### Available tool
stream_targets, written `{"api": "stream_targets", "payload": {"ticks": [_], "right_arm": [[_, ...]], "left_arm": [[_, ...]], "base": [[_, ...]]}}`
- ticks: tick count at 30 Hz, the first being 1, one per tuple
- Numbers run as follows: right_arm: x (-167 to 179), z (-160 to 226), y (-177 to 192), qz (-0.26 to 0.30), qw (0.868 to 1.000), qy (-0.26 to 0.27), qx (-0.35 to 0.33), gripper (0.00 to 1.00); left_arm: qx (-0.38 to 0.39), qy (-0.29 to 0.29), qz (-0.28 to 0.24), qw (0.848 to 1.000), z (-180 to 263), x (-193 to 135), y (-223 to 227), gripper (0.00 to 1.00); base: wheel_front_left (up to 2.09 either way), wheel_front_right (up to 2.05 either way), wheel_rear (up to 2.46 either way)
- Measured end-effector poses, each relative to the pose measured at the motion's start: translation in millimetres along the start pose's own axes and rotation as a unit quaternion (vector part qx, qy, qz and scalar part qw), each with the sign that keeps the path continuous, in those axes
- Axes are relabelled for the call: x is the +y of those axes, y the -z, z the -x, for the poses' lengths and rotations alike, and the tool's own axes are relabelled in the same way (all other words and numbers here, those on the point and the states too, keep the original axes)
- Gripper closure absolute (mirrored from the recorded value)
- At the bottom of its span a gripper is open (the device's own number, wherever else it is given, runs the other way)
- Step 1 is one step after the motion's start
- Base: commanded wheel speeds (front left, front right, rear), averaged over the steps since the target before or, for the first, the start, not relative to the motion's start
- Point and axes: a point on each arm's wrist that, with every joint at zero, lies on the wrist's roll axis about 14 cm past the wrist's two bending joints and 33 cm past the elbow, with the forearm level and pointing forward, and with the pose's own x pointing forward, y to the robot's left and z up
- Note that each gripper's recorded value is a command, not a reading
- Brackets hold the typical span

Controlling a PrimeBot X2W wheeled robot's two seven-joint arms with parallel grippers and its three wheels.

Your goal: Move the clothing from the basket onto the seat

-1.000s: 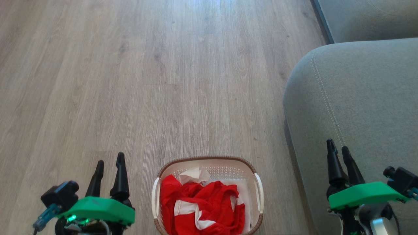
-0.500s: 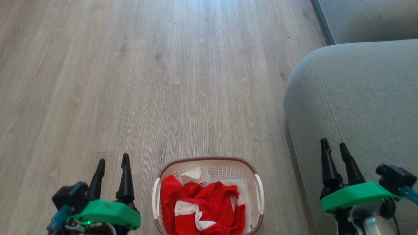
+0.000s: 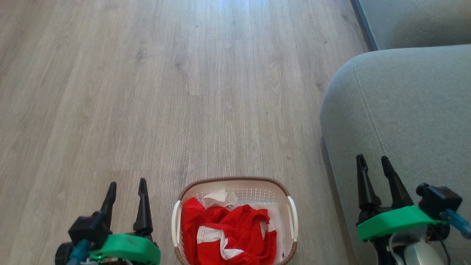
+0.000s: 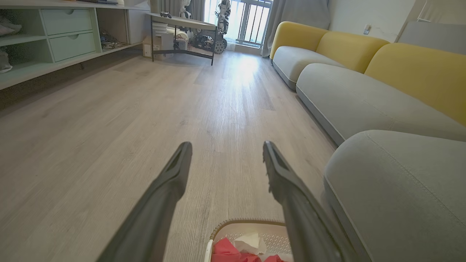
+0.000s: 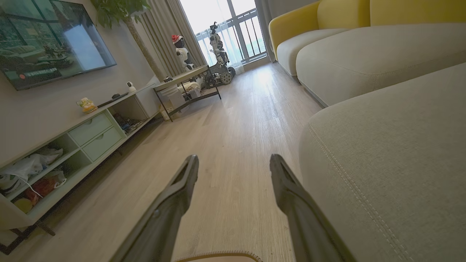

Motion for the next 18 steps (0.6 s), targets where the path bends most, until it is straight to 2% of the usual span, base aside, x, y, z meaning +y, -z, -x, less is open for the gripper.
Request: {"api": "stream_targets", "payload": {"ticks": [18], "right_arm": [[10,-1,-6,0.084,0.996,-0.026,-0.017,0.00]], "left_arm": [[-0.014,0.007,-0.072,0.997,2,-1,2,0.00]], "base": [[0.00,0.00,0.00]]}}
